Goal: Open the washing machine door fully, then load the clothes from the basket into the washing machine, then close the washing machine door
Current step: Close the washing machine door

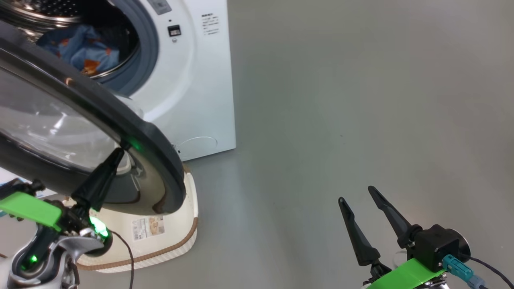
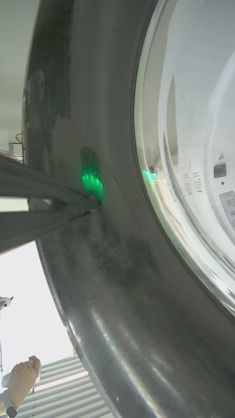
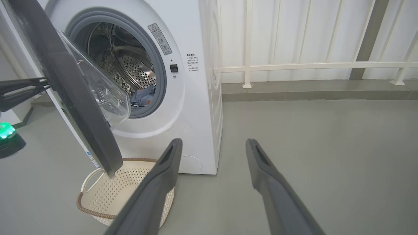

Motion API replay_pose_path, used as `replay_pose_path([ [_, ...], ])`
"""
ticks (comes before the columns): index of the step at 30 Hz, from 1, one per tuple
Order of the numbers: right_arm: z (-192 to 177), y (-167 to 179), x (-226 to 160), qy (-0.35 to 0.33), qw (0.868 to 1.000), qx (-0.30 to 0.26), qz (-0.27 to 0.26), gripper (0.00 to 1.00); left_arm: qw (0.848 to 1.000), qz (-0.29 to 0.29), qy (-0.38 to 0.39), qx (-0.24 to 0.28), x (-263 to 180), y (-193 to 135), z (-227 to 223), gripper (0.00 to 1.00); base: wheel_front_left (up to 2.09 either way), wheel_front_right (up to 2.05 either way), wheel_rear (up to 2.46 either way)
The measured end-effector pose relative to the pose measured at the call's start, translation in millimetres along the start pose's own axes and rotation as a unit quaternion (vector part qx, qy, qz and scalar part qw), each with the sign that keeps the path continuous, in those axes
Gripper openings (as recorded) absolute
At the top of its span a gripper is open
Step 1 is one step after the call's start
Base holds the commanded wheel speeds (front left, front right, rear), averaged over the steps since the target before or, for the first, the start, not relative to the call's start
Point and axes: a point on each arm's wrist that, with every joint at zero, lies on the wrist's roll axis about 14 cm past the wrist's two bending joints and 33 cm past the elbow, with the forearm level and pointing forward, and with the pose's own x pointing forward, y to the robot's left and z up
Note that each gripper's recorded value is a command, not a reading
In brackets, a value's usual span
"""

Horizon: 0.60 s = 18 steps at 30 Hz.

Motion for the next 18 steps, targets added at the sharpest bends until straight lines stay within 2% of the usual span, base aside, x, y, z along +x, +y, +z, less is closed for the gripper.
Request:
replay_pose_path([
  [9, -3, -7, -2, 0.004, 1.0, 0.0, -0.012, 1.0, 1.0, -0.006, 0.003, -0.005, 13, 2, 1, 0.0, 0.0, 0.0, 0.0],
  [18, -8, -4, 3, 0.007, 1.0, 0.003, -0.007, 1.0, 1.0, -0.016, -0.013, -0.001, 0, 1, 7, 0.0, 0.0, 0.0, 0.0],
])
